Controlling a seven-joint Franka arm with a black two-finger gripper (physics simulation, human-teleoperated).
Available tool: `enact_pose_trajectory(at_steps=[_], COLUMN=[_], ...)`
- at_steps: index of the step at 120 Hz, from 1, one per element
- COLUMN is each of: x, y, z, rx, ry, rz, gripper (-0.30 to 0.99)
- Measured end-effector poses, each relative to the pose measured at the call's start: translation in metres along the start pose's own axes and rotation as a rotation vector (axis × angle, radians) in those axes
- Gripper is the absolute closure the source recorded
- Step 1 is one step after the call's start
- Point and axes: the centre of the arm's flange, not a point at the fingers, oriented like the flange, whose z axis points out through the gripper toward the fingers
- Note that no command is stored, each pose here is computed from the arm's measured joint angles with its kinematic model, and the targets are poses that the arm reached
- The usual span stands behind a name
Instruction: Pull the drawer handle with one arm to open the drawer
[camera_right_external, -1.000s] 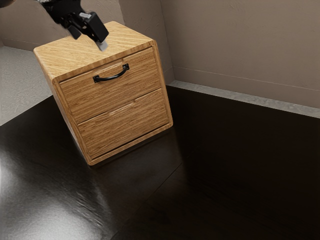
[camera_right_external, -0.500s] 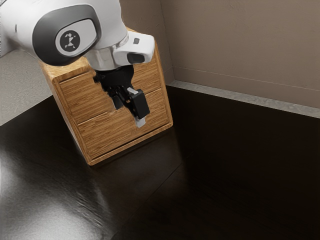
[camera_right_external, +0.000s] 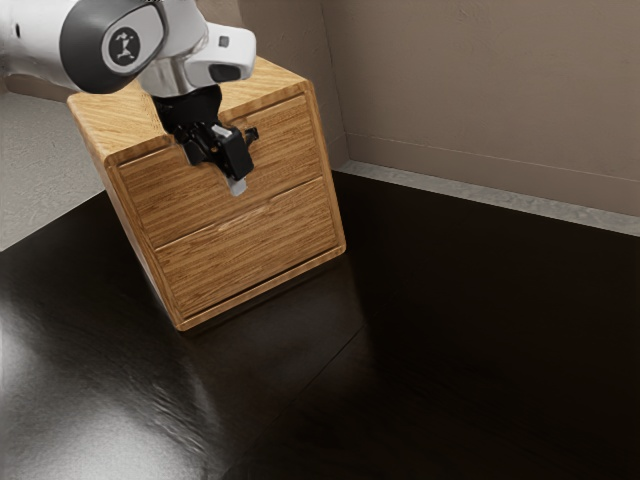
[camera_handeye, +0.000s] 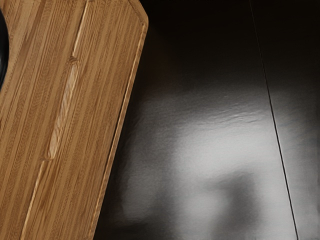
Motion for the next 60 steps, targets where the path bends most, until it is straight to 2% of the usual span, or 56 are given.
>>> enact_pose_trajectory(at_steps=[12,34,60], x=[0.012,0.021,0.033], y=[0.011,-0.012,-0.014], z=[0.004,0.013,0.02], rx=[0.0,0.006,0.01], ry=[0.003,0.006,0.018], rz=[0.036,0.028,0.065], gripper=[0.0,0.0,0.0])
